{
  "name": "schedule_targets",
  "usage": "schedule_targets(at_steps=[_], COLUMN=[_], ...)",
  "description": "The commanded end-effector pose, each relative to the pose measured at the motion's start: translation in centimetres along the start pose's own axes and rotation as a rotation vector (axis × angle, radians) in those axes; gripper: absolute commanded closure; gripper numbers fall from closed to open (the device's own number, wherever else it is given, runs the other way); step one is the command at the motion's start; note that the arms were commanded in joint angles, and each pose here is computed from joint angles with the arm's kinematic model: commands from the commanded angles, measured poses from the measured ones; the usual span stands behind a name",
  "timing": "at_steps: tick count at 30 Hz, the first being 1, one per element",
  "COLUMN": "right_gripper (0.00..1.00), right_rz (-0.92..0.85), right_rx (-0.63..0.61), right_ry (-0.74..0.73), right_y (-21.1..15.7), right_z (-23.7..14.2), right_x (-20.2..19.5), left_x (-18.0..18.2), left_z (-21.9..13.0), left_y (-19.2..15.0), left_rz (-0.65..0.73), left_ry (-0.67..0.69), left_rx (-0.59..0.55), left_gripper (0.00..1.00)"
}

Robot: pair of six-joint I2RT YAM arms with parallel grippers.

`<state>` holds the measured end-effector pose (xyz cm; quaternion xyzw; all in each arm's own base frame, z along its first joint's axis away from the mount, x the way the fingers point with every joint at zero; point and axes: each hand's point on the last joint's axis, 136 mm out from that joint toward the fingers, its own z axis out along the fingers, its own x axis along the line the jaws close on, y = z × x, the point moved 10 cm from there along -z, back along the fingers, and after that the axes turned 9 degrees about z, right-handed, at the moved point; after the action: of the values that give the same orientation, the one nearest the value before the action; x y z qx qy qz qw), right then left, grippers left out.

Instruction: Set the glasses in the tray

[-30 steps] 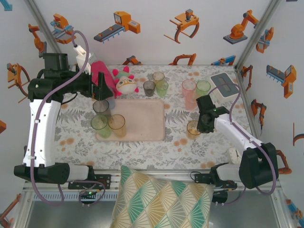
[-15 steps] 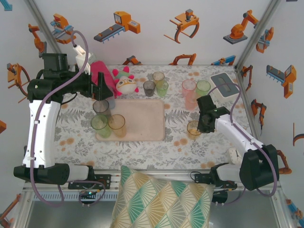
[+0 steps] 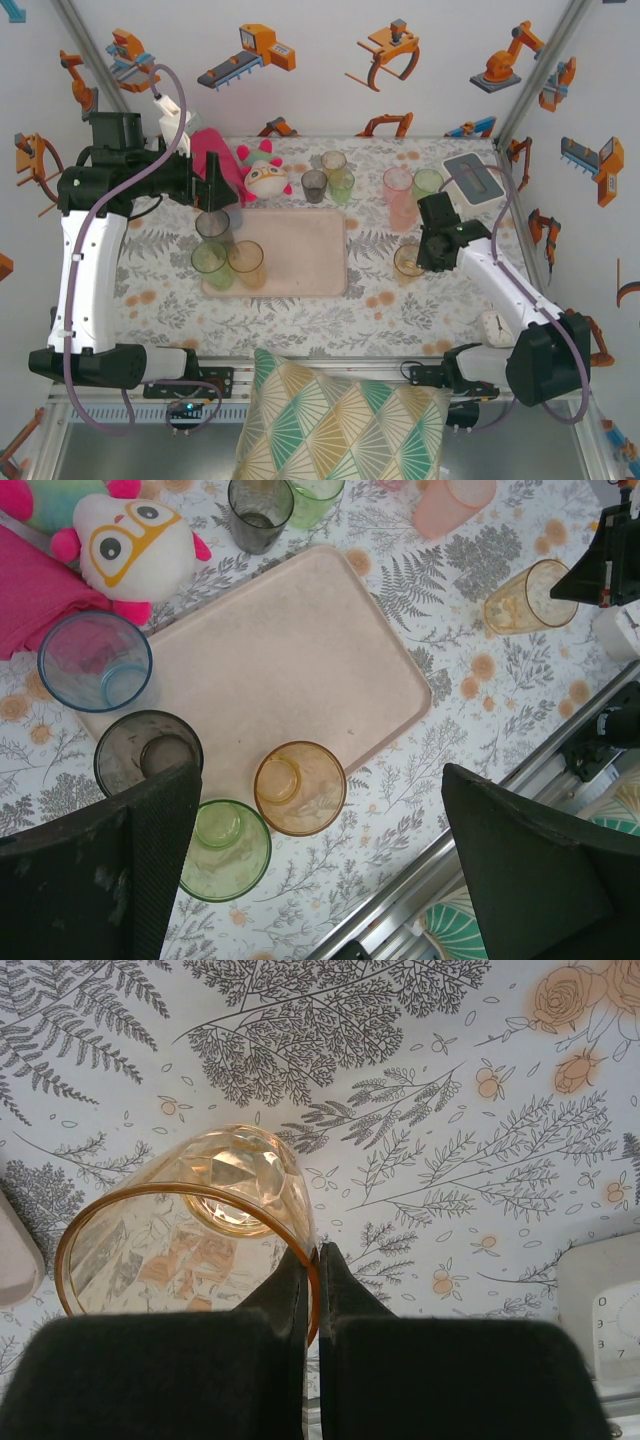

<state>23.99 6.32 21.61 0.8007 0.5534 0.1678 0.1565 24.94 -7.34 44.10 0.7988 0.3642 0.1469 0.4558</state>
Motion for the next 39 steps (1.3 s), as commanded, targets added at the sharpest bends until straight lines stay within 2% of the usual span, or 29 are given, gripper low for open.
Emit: schedule_targets(at_steps=[1,16,24,31,39], right_gripper=[1.00,1.00,1.00,1.00,1.00], right_rz=[-0.003,0.000,-0.029,-0.080,-0.169], right_rx=[-0.027,-0.053,-0.059,-0.074,-0.078], right_ry=[0.020,0.097,0.138,0.174,0.227], right_y=[0.8,3.0,4.1,5.1,5.5], right_z=[-1.5,-3.3,-4.0,-4.7,-4.6], right_x=[0.0,1.6,3.7,6.8,12.5], left_x=[-0.3,-0.3,-0.3,0.1,0.4], left_z=[-0.7,-0.7,-0.4,-0.2,0.0], left_y=[0.6,0.8,0.7,1.0,1.7], left_rz=[0.008,0.006,0.000,0.010,0.018], left_ry=[0.003,-0.008,-0.016,-0.003,0.006], left_rx=[-0.033,-0.040,-0.039,-0.042,-0.048], left_gripper=[0.02,0.02,0.02,0.02,0.02])
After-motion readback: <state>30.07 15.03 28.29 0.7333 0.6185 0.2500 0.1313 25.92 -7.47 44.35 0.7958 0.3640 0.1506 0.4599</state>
